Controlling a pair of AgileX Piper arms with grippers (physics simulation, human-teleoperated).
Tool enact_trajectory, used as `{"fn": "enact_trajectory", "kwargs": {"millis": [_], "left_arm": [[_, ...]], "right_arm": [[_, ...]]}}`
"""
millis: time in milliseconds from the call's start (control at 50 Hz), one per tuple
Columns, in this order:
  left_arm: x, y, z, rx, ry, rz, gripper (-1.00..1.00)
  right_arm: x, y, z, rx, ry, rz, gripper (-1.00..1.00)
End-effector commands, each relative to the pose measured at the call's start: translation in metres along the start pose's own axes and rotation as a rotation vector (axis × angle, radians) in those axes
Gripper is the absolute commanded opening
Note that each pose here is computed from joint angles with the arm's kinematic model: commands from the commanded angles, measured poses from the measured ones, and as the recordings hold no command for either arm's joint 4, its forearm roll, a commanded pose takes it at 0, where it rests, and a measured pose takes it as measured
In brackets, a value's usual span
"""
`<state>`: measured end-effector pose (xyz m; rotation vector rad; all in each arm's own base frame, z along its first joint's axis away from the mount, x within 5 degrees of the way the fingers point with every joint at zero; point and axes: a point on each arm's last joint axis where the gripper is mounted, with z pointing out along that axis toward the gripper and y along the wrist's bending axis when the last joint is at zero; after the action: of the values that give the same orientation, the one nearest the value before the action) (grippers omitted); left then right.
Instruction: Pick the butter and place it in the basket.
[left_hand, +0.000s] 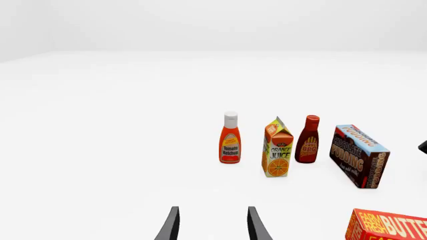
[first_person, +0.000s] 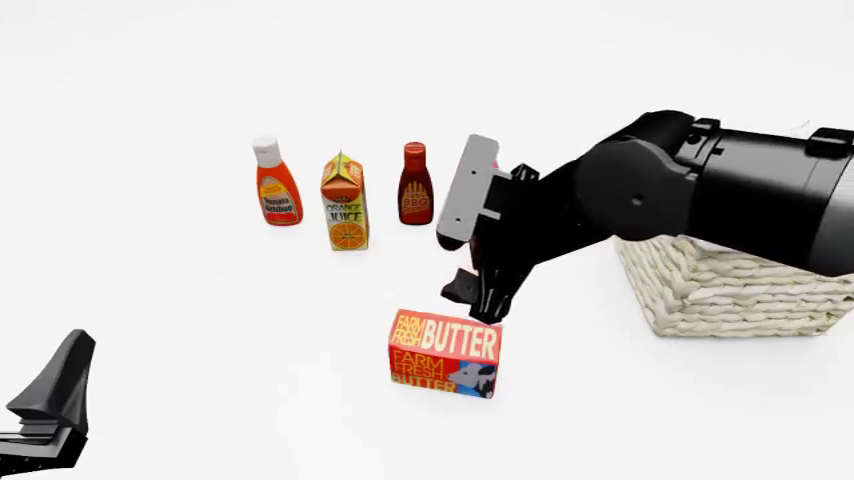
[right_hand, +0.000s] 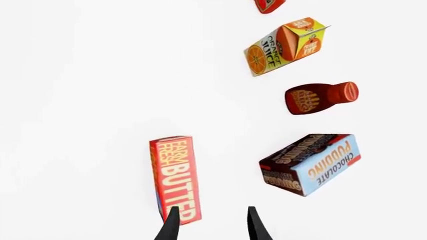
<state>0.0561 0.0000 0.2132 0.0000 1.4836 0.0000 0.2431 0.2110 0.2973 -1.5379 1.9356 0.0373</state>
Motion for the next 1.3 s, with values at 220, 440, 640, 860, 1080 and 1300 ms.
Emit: {"fn": "enact_trajectory", "kwargs": {"millis": [220,440,640,860,1080,1300], "left_arm": [[0.0,0.0,0.0,0.0,0.0,0.0,1.0],[0.0,0.0,0.0,0.0,0.0,0.0,1.0],[0.0,0.0,0.0,0.0,0.0,0.0,1.0],[0.0,0.0,0.0,0.0,0.0,0.0,1.0],[0.0,0.0,0.0,0.0,0.0,0.0,1.0],[0.0,0.0,0.0,0.0,0.0,0.0,1.0]], "right_arm": [[-0.003,0.003,0.015,-0.026,0.024,-0.001,1.0],[-0.006,0.01,0.022,-0.047,0.031,-0.004,1.0],[-0.009,0.019,0.024,-0.064,0.029,-0.003,1.0],[-0.009,0.025,0.029,-0.075,0.029,0.004,1.0],[-0.007,0.033,0.032,-0.087,0.033,0.007,1.0],[-0.005,0.033,0.036,-0.087,0.036,0.013,1.0]]}}
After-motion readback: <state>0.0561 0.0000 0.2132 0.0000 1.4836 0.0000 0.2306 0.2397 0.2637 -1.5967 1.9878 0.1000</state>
